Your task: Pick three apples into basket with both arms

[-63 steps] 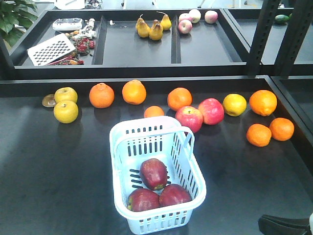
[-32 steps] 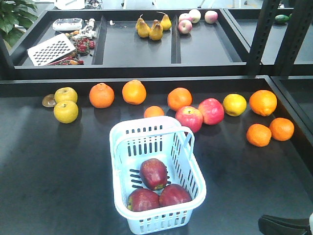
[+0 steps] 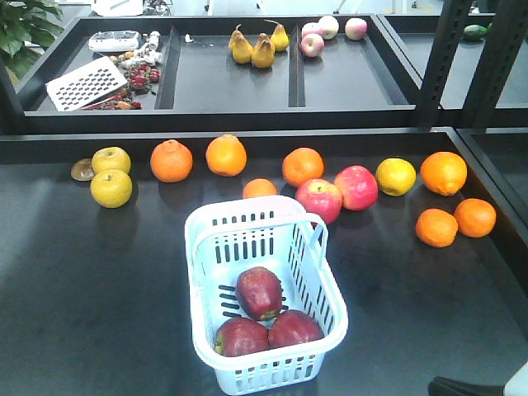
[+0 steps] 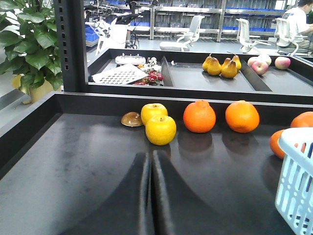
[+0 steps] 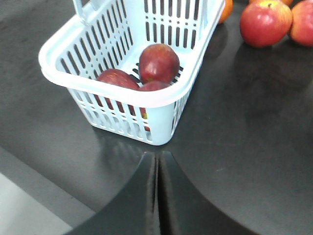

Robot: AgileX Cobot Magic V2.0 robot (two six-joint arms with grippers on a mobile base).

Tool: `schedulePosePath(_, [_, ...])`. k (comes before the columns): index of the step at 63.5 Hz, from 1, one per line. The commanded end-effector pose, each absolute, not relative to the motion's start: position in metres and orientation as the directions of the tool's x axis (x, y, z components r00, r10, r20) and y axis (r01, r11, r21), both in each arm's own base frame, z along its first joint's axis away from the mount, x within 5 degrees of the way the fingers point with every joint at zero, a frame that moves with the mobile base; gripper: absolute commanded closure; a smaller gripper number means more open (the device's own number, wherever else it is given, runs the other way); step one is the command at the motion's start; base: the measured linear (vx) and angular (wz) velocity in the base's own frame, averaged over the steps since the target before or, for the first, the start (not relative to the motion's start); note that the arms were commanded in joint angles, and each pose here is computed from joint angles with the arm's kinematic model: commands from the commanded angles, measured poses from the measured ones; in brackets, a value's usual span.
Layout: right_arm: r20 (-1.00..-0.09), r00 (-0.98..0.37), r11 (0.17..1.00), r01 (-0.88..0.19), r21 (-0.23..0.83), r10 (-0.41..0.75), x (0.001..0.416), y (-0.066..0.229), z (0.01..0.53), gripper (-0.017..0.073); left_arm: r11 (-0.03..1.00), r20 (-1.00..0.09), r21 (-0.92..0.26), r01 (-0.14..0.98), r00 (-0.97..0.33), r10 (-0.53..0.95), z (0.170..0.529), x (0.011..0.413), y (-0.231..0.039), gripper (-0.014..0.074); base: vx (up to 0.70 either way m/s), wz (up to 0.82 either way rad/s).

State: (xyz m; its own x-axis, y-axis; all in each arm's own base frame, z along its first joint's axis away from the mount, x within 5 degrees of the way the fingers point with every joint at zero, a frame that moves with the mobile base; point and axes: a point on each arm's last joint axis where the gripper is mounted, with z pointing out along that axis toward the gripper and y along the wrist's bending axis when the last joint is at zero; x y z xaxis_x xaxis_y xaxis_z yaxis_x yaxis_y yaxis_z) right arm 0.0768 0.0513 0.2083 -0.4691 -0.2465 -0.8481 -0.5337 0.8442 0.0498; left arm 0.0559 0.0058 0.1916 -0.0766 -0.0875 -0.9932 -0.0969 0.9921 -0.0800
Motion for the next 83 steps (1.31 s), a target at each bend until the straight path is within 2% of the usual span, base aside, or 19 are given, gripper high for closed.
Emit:
schedulePosePath(1, [-0.914, -0.378, 0.860, -0.506, 0.070, -0.147, 0.082, 0.052, 0.208, 0.0564, 0.992, -0.996, -0.091, -0.085, -0.001, -0.092, 0.196, 0.055, 0.005, 0.0600, 0.00, 0.00])
schedulePosePath(14, [-0.925, -0.368, 0.948, -0.250, 0.199, 0.098, 0.088, 0.030, 0.188, 0.0564, 0.992, -0.996, -0.091, -0.085, -0.001, -0.092, 0.196, 0.055, 0.005, 0.0600, 0.00, 0.00])
schedulePosePath(32, [-0.965, -0.175, 0.978, -0.045, 0.205, 0.194, 0.071, 0.006, 0.185, 0.0564, 0.992, -0.996, -0.091, -0.085, -0.001, -0.092, 0.196, 0.055, 0.005, 0.0600, 0.00, 0.00])
schedulePosePath(39, [-0.979, -0.090, 0.983, 0.004, 0.181, 0.181, 0.063, 0.001, 0.189, 0.0564, 0.992, -0.996, -0.091, -0.085, -0.001, -0.092, 0.196, 0.055, 0.005, 0.0600, 0.00, 0.00])
schedulePosePath(45, [-0.993, 0.011, 0.993, 0.022, 0.115, 0.115, 0.056, -0.001, 0.194, 0.0564, 0.992, -0.996, -0.091, -0.085, -0.001, -0.092, 0.196, 0.055, 0.005, 0.0600, 0.00, 0.00])
schedulePosePath(54, [-0.996, 0.071, 0.999, 0.023, 0.048, 0.047, 0.056, -0.001, 0.200, 0.0564, 0.992, -0.996, -0.091, -0.086, -0.008, -0.092, 0.195, 0.055, 0.005, 0.0600, 0.00, 0.00])
schedulePosePath(64, [-0.996, 0.079, 0.999, 0.023, 0.039, 0.037, 0.056, -0.001, 0.201, 0.0564, 0.992, -0.996, -0.091, -0.086, -0.009, -0.093, 0.195, 0.055, 0.005, 0.0600, 0.00, 0.00])
schedulePosePath(73, [-0.994, 0.077, 0.996, 0.031, -0.079, -0.081, 0.056, -0.001, 0.201, 0.0564, 0.992, -0.996, -0.091, -0.086, -0.009, -0.093, 0.195, 0.055, 0.005, 0.0600, 0.00, 0.00])
schedulePosePath(83, [-0.994, 0.077, 0.996, 0.031, -0.079, -0.081, 0.056, -0.001, 0.201, 0.0564, 0.992, -0.996, -0.091, -0.086, -0.009, -0.093, 0.195, 0.055, 0.005, 0.0600, 0.00, 0.00])
